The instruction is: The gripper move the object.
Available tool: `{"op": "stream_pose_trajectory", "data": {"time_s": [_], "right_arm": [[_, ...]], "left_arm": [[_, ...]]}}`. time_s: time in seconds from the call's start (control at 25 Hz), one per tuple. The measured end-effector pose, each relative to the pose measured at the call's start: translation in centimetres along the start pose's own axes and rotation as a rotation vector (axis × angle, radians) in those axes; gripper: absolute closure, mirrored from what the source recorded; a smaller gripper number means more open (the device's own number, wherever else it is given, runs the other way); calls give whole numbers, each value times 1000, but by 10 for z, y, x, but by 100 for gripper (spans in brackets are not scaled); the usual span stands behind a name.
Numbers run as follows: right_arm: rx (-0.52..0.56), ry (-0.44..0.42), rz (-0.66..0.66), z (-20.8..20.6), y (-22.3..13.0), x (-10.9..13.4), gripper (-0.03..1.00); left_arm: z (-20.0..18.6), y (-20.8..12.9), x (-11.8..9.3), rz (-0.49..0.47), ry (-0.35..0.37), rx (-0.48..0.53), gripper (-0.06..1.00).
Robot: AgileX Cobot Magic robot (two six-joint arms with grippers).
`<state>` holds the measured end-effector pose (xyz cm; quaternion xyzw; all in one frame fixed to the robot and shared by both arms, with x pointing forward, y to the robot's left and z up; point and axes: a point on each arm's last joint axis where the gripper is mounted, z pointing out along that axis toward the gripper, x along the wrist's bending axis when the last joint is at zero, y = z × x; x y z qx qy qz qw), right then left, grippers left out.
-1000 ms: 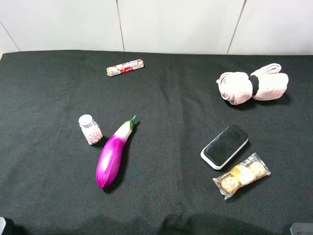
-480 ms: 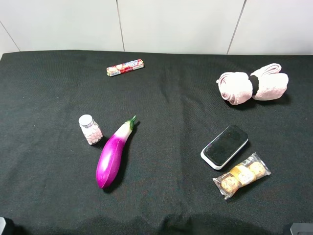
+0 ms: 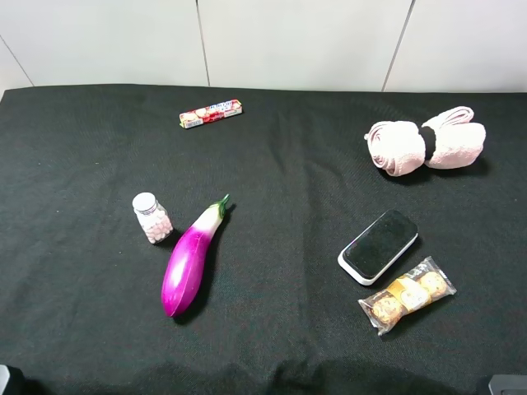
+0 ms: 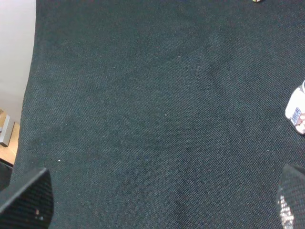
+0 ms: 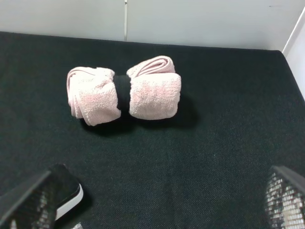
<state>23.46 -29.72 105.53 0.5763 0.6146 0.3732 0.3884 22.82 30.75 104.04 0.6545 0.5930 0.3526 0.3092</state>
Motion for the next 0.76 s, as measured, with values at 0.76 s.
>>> {"op": "stream_pose_trajectory", "data": {"time_s": [0.76], "right_arm": [[0, 1, 1, 0, 0, 0, 31]], "left_arm": [[0, 0, 0, 0, 0, 0, -5]]}}
